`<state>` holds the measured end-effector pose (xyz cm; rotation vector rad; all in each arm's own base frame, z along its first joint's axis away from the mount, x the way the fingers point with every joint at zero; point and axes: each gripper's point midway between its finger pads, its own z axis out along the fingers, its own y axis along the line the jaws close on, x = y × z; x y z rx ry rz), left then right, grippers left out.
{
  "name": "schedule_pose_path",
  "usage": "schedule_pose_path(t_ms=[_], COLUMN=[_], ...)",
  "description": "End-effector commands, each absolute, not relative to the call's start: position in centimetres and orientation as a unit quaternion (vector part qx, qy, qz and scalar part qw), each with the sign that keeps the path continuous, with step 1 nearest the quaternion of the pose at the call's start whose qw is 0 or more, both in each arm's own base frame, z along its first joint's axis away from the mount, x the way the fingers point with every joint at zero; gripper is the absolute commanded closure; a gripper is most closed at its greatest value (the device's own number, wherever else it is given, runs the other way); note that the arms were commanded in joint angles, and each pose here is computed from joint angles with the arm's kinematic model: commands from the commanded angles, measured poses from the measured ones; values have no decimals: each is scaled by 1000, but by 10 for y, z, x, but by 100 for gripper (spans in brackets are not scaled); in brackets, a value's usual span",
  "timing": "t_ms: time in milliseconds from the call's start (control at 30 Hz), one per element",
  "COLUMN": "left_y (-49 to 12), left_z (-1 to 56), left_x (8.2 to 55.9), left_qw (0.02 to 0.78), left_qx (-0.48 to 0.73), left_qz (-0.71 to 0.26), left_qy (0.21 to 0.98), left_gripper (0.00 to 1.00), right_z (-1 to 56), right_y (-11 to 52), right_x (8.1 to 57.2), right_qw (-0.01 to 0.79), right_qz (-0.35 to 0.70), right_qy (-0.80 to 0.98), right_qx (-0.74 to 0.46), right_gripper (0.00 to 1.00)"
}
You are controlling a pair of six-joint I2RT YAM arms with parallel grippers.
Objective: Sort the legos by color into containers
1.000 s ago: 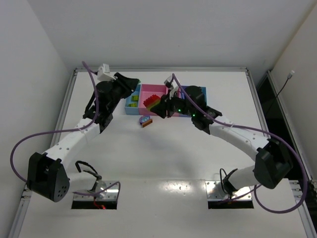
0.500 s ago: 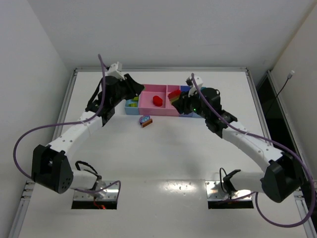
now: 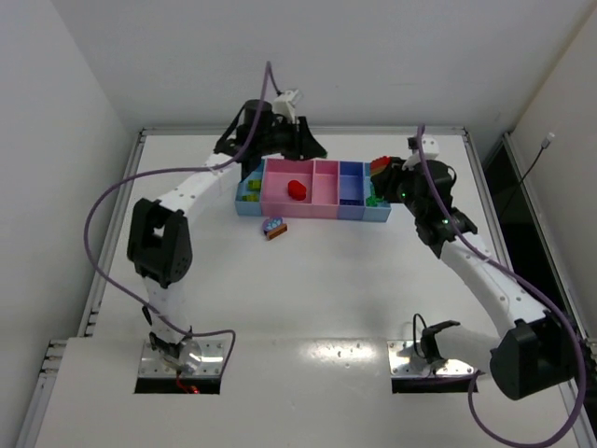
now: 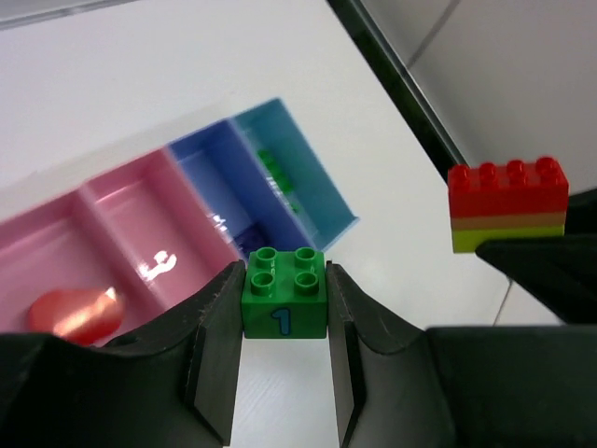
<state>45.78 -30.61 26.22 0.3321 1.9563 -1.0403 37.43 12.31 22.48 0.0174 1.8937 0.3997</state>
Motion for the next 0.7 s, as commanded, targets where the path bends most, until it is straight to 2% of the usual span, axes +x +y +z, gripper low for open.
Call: schedule_pose_path(t_ms=[0, 33, 267, 533, 667], left_y=[-358, -367, -419, -459, -471], left_z=[268, 248, 225, 215, 201], left_x=[434, 438, 435, 452, 449], left_qw=[406, 391, 368, 397, 386], left_qx=[244, 256, 330, 375, 387], left_qz=[-458, -457, -466, -449, -464], left_qy=[752, 757, 734, 707, 697], left_gripper=[100, 100, 100, 100, 95], right_z=[247, 244, 250, 250, 251], right_y=[106, 105, 80, 62, 61], right_x=[371, 369, 362, 364, 366], right_qw=[583, 578, 573, 573, 573], right_qz=[170, 168, 148, 130, 132], right_qy=[793, 797, 802, 804, 804], right_qx=[51, 51, 80, 91, 91], right_gripper=[100, 100, 100, 100, 100])
